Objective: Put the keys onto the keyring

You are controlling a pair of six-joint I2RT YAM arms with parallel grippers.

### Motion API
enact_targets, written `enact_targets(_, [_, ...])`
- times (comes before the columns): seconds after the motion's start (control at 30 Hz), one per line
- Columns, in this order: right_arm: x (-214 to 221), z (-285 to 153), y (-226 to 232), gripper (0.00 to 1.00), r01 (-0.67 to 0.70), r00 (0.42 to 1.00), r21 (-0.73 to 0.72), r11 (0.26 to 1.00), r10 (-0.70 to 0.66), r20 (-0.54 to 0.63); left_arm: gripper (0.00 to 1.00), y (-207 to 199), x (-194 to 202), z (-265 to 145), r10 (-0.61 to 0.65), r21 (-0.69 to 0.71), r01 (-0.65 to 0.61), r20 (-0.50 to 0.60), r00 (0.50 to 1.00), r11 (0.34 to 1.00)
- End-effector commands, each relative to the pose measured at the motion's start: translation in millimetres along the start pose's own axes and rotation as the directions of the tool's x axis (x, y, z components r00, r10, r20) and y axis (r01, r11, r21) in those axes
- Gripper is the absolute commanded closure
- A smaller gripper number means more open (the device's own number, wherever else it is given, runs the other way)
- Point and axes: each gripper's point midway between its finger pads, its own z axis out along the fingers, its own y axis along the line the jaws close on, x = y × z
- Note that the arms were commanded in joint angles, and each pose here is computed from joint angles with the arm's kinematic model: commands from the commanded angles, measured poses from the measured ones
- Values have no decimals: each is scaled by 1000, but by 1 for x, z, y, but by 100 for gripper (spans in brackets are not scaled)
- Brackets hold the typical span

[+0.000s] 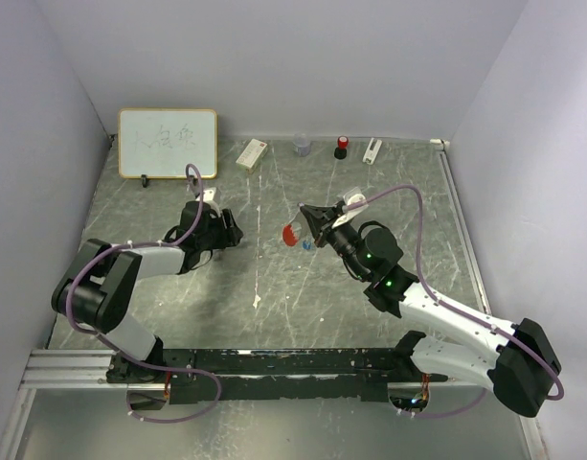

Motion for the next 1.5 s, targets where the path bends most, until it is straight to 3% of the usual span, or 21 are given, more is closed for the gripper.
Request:
enact_targets(0.0, [-15,-1,-1,100,6,999,10,1000,-7,45,34,-11,-10,1,8,56,-9,21,1000,998])
enact_targets(0.77, [-13,-1,-1,100,11,999,8,1000,-11,39,33,12,-3,-9,14,-57,-12,27,1000,998])
enact_targets(1.47, [-13,-3,-3,100,16,999,14,1000,-17,40,34,12,10,-6,6,-36,-6,-7,1000,999])
